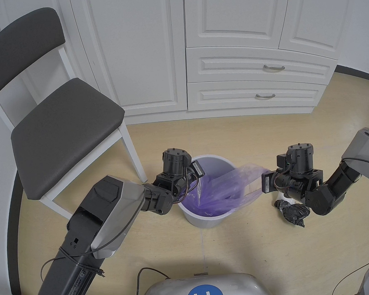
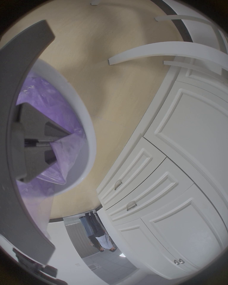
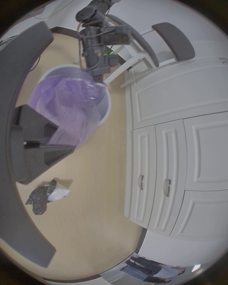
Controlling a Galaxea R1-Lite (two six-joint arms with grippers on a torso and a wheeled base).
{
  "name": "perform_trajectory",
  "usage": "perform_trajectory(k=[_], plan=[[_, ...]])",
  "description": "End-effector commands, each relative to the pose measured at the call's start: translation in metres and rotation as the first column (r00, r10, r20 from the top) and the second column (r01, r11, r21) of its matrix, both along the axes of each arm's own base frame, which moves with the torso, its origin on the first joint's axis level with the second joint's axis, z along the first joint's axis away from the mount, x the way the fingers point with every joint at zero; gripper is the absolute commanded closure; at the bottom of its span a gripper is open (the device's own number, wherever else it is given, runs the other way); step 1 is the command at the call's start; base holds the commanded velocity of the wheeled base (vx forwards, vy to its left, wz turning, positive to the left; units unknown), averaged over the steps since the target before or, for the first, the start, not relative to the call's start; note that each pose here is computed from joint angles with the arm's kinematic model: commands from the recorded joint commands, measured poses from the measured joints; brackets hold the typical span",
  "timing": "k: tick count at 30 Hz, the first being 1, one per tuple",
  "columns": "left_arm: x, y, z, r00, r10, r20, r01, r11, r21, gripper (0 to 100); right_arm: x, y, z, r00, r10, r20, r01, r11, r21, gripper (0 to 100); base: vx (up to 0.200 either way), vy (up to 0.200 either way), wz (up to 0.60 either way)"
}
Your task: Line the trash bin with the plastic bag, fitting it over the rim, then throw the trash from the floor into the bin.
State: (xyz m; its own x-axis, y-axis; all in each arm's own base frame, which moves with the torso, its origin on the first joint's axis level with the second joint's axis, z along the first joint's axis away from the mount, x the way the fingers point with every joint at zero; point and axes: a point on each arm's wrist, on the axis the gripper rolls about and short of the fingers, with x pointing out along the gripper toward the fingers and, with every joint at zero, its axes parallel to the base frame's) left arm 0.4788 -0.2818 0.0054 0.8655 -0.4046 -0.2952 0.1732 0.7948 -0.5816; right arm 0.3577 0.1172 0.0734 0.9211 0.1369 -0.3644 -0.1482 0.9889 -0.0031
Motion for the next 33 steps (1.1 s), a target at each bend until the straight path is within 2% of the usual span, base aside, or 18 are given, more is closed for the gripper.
perform_trajectory(k=[1,4,7,12,15,20,27,31,33], plan=[[-0.018,-0.003,0.048,0.999,-0.009,0.039,0.009,1.0,-0.003,100,-0.01,-0.019,0.022,0.997,-0.037,-0.065,0.036,0.999,-0.018,100,0.0,0.0,0.0],[-0.038,-0.007,0.063,0.998,-0.054,0.029,0.053,0.998,0.036,100,-0.016,-0.026,0.033,0.996,-0.047,-0.082,0.046,0.999,-0.021,100,0.0,0.0,0.0],[-0.062,-0.007,0.073,0.994,-0.106,0.025,0.102,0.986,0.129,100,-0.02,-0.032,0.039,0.994,-0.06,-0.09,0.058,0.998,-0.026,100,0.0,0.0,0.0],[-0.088,0.005,0.081,0.99,-0.141,0.003,0.136,0.962,0.236,100,-0.026,-0.037,0.034,0.989,-0.052,-0.138,0.041,0.996,-0.079,100,0.0,0.0,0.0],[-0.095,0.029,0.084,0.992,-0.128,-0.015,0.127,0.946,0.298,100,-0.029,-0.038,0.026,0.986,-0.043,-0.163,0.023,0.992,-0.122,100,0.0,0.0,0.0],[-0.094,0.065,0.087,0.996,-0.083,-0.032,0.089,0.935,0.345,100,-0.031,-0.045,0.022,0.983,-0.04,-0.178,0.01,0.985,-0.17,100,0.0,0.0,0.0],[-0.092,0.103,0.064,0.994,-0.068,-0.086,0.101,0.872,0.478,100,-0.034,-0.056,0.009,0.976,-0.034,-0.216,-0.023,0.966,-0.256,100,0.0,0.0,0.0],[-0.093,0.116,0.059,0.99,-0.091,-0.104,0.132,0.846,0.517,100,-0.035,-0.06,0.006,0.973,-0.036,-0.227,-0.028,0.961,-0.275,100,0.0,0.0,0.0],[-0.096,0.121,0.053,0.985,-0.119,-0.124,0.167,0.828,0.535,100,-0.04,-0.065,0.002,0.968,-0.006,-0.25,-0.071,0.951,-0.3,100,0.0,0.0,0.0]])
